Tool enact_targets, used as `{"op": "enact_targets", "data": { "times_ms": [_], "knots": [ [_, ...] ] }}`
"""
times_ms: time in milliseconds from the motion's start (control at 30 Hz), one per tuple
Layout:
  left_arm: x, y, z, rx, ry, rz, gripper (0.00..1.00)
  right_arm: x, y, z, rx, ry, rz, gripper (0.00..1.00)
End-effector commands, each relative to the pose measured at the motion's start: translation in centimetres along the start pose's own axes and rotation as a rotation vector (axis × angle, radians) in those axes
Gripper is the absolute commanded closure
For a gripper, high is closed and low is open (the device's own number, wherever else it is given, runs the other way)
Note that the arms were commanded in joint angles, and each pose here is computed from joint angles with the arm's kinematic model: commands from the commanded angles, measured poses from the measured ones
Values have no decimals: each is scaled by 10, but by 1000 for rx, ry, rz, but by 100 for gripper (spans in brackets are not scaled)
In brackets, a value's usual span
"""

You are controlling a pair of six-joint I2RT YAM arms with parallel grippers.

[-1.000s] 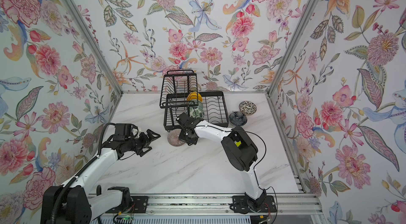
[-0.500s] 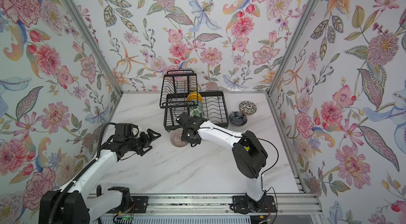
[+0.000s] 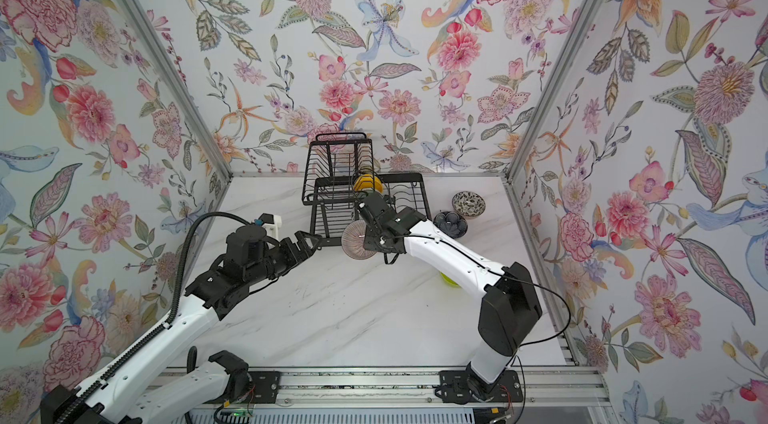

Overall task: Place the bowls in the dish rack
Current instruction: 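Lift the striped bowl with the right gripper while the left gripper grasps its rim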

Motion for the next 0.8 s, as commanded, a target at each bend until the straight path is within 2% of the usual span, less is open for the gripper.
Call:
{"op": "enact_targets", "data": {
  "times_ms": [0,133,300,400,567,767],
  "knots": [
    [21,-2,-27,17,56,-74,1,35,-48,7,60,-35,-158,100],
    [27,6,-59,-4,129,-67,2,48,-75,5,80,-46,-236,100],
    [39,13,-89,-4,186,-67,10,62,-100,8,131,-31,-333,100],
    [46,17,-105,-26,212,-73,11,70,-112,13,155,-20,-379,100],
    [53,25,-114,-16,247,-58,19,81,-124,28,175,-23,-428,100],
    [61,26,-119,4,303,-78,33,90,-135,48,217,-32,-458,100]
  ]
}}
Point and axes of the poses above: each gripper's point midway between its finger pads, its own y axis out along the fingers, its own z axis along the line the jaws close on, x = y × z, the point moved 3 cm from there along -y, back along the fingers, and after that the axes turned 4 degrees about y, right-handed, at the moved point
